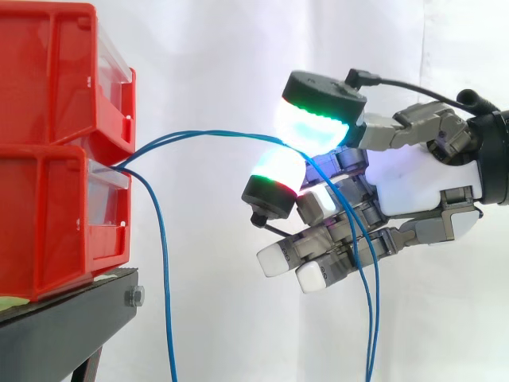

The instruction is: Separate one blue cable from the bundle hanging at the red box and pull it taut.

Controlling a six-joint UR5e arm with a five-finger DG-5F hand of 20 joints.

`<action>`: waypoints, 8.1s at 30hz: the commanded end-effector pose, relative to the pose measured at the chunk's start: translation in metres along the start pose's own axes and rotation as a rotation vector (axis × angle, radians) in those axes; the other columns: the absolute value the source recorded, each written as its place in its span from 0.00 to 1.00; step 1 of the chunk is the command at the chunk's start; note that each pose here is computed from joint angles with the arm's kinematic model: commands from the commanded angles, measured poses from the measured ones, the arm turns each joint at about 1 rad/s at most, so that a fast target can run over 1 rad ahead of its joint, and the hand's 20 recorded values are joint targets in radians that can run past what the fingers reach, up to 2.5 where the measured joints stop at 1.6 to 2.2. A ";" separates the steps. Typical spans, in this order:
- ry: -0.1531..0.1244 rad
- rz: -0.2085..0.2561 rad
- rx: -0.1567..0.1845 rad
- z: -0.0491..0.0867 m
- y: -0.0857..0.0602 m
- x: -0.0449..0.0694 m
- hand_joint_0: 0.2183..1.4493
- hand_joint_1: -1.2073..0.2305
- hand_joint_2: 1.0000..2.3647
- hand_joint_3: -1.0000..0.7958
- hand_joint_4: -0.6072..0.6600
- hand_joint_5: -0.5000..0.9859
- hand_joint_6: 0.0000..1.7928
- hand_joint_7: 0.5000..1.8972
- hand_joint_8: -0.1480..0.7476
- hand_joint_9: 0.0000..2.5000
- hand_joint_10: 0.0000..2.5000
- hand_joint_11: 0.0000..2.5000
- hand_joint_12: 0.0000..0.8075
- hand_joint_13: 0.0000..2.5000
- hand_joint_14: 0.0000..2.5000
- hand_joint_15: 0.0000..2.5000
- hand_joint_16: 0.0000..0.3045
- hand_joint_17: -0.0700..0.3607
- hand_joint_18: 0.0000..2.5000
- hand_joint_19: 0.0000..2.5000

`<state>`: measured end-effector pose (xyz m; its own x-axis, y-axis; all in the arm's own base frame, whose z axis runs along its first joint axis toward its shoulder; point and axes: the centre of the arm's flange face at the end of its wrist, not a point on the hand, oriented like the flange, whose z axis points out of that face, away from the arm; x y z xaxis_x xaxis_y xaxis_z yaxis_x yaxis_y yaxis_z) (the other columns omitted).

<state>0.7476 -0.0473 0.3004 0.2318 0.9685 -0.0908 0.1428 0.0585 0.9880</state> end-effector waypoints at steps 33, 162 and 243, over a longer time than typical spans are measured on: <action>-0.003 -0.001 0.000 0.000 0.000 -0.002 0.37 0.26 0.01 0.36 0.58 0.24 0.52 0.49 0.56 0.45 0.01 0.29 0.42 0.30 0.01 0.14 0.14 0.38 0.29 0.18; -0.009 0.011 -0.011 0.001 0.001 0.002 0.42 0.21 0.00 0.28 0.55 0.20 0.53 0.32 0.53 0.45 0.01 0.42 0.41 0.44 0.01 0.32 0.14 0.39 0.31 0.18; 0.000 0.041 -0.011 -0.001 0.002 0.008 0.30 0.13 0.00 0.28 0.52 0.22 0.52 0.36 0.48 0.48 0.01 0.39 0.43 0.34 0.01 0.24 0.13 0.38 0.28 0.18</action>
<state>0.7496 -0.0382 0.3022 0.2373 0.9701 -0.0498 0.1172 0.0222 0.9929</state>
